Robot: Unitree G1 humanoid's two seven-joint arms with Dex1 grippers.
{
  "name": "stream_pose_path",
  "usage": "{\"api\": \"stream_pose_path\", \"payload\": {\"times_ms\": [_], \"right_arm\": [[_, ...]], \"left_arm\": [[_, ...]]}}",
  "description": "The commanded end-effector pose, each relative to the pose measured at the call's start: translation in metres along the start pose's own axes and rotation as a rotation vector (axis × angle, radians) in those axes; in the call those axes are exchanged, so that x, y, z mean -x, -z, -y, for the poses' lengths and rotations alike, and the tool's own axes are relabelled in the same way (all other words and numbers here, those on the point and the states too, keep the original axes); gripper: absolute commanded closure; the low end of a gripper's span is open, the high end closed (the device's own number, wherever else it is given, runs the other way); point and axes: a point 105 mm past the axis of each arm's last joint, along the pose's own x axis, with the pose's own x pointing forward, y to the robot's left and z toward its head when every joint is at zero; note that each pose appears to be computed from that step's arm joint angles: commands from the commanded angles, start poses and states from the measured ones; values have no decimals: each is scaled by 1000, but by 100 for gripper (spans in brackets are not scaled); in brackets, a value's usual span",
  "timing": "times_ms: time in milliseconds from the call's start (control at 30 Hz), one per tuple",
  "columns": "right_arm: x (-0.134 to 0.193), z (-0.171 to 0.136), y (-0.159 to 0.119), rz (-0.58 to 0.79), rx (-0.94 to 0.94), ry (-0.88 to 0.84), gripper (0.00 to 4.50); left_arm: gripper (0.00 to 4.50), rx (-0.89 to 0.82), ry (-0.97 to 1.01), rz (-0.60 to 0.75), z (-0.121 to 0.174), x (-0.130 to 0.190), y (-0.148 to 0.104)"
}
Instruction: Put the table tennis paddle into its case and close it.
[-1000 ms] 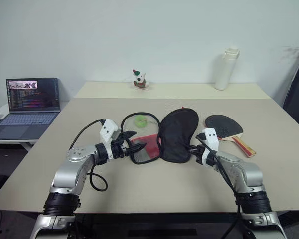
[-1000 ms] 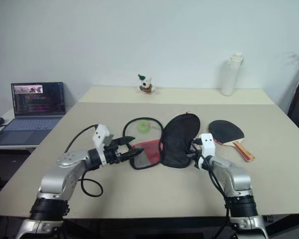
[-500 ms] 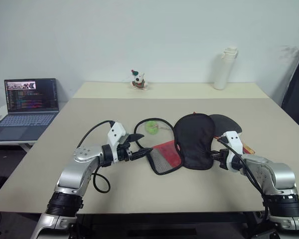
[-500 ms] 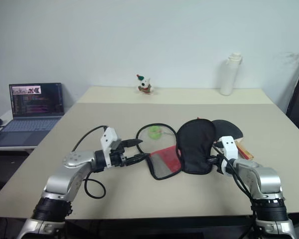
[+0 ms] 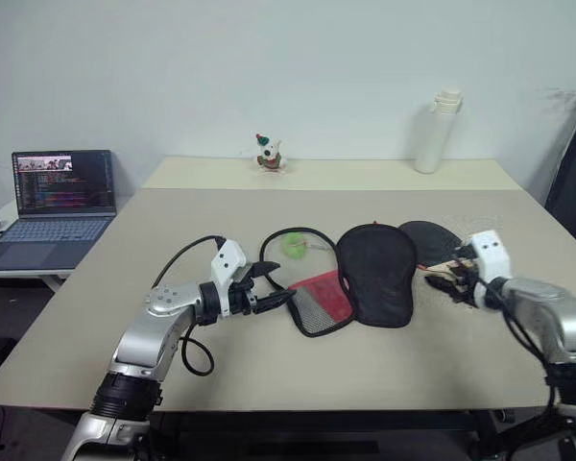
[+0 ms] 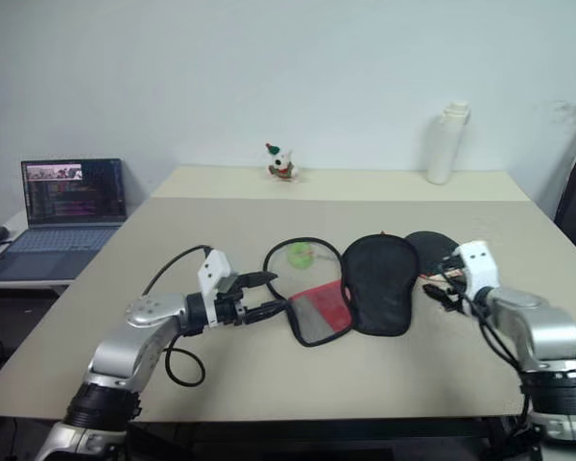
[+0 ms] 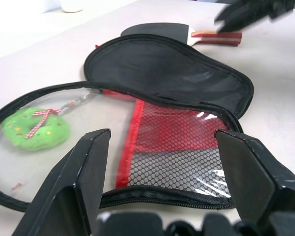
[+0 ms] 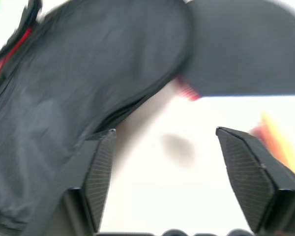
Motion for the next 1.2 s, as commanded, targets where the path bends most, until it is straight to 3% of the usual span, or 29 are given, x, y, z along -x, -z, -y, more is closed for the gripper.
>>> {"api": "stream_pose_path", "payload": {"times_ms": [33,100,200,233,467,833,967,1067,1167,1200], "right_arm": [[9,21,-25,78,45,31,104],[4,34,-24,73,28,62,104],[-9,45,-20,63,0,94,10],[-14,47,-19,59,-17,100,5],[-44,53,9,-26,-103,99,5],[-51,51,33,-98,-83,66,5],[-53,52,32,-73,-110,97,125],[-55,53,31,-54,-123,125,248],[-53,60,28,-25,-137,190,334],[-52,62,27,-17,-138,209,344]], "left_arm": [[81,-54,8,47,2,-1,-16],[81,-58,13,53,2,-4,-18],[81,-65,24,59,3,-7,-21],[81,-68,27,60,2,-8,-21],[81,-83,34,58,0,-9,-22],[81,-88,19,45,-4,-3,-18],[81,-90,19,40,-4,-4,-16],[81,-92,21,38,-4,-4,-15],[81,-94,21,36,-4,-4,-13],[81,-94,21,36,-4,-4,-13]]}}
